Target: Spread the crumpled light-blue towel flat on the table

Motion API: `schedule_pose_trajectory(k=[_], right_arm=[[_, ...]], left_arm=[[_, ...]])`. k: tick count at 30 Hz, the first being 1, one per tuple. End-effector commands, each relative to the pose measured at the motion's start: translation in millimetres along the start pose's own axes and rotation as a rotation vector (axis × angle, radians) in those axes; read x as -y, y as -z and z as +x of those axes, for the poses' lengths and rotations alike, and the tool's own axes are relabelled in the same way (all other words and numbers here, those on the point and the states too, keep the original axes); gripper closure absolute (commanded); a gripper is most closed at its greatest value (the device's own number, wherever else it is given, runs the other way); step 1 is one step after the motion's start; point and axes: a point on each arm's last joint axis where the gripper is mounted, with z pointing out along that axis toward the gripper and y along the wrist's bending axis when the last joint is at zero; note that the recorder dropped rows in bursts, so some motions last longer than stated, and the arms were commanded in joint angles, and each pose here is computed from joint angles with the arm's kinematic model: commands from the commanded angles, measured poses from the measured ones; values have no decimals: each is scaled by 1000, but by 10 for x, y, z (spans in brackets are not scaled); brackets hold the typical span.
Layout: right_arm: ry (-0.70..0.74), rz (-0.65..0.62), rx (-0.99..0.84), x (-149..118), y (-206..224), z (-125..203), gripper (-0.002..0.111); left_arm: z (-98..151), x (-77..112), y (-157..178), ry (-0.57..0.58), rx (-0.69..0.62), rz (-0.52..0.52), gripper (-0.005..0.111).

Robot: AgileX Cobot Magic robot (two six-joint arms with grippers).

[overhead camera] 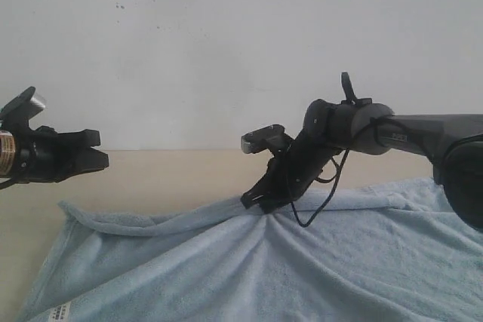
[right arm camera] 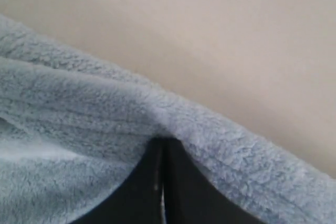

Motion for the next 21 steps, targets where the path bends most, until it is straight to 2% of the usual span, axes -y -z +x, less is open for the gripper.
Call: schedule_pose_trajectory(k=[1,4,7,10,13,21], right_arm=[[-36,98,180,166,84,-230,108],[-77,167,333,429,381,-486,108],[-136,156,319,632,613,-514,108],[-133,104,180,686,655,-361,108],[-124,108,59,767,675,-187,109],[-200,181,6,968,1018,226,109]], left_arm=[[10,29,-5,-7,-1,16,103],[11,34,-5,-7,-2,21,103],[11,34,-5,-12,-2,21,103],[17,47,-5,-56,-7,36,103],[25,49,-4,-71,-15,38,103],[49,75,2,-113,-43,64,103]])
